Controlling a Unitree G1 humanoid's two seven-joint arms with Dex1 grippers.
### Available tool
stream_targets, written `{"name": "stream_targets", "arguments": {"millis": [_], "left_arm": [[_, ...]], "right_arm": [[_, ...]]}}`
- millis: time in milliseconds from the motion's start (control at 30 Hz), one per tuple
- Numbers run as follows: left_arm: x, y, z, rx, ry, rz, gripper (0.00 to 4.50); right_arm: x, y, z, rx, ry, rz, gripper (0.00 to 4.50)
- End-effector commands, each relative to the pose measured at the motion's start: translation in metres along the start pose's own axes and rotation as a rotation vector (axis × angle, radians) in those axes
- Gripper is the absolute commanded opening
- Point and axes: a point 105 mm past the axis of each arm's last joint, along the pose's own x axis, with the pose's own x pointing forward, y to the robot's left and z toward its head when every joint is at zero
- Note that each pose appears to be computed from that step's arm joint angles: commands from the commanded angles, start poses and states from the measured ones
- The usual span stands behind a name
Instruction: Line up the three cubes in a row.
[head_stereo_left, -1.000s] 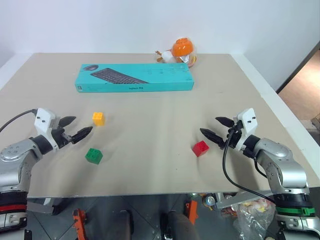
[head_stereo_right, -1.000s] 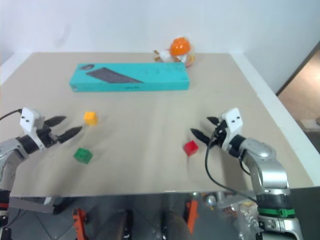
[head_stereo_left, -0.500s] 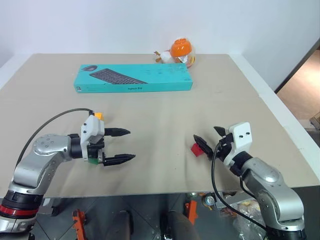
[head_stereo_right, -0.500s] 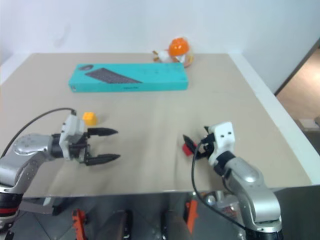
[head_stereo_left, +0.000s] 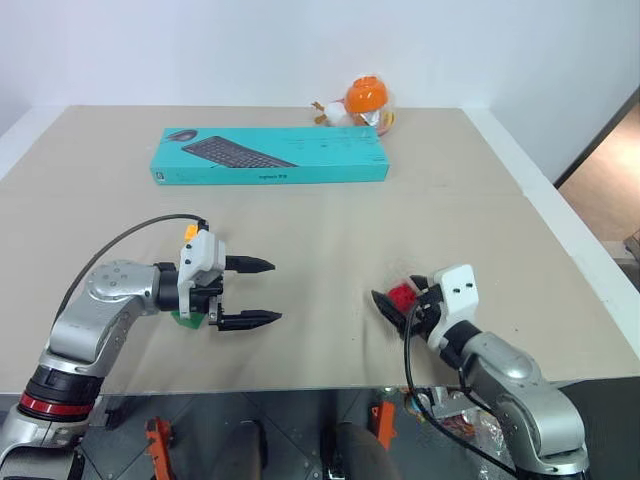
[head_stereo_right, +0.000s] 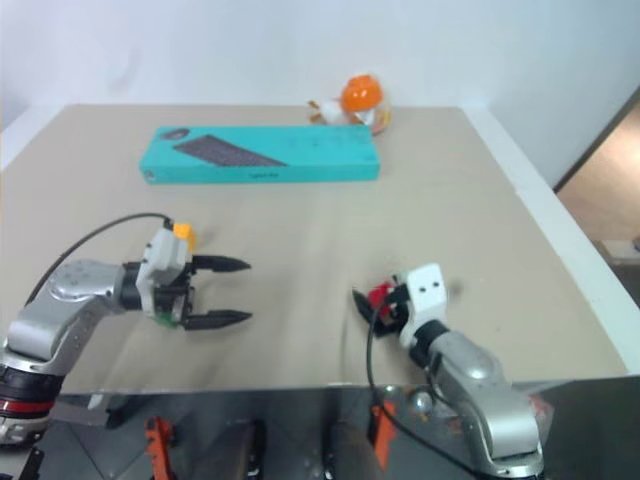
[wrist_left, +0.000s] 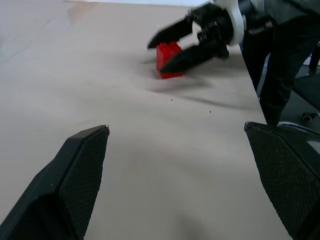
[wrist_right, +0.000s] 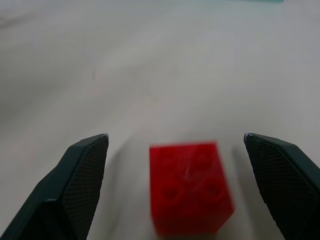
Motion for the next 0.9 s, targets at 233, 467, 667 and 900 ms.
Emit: {"name": "stream_targets", "arguments": {"millis": [233,467,667,900], "left_arm": [[0.001,0.001,0.01,0.035,-0.007,0.025,4.5],[0.002,-0.002,0.008,0.022,-0.012,0.033,4.5],[0.0,-0.001,0.002,0.015,0.008,0.033,4.5],[0.001,-0.002,0.002,0.013,0.004,0.04,4.5]], "right_arm": [[-0.004,-0.007,0.003,0.006,-0.035,-0.042,2.28],[0.002,0.004,0.023,-0.048,-0.077,0.045,1.26],[0.035,0.017,0.065,-0.246,-0.079,0.44,1.26],[0.076,0.021,0.074,-0.454,0.025,0.77,1.26]]}}
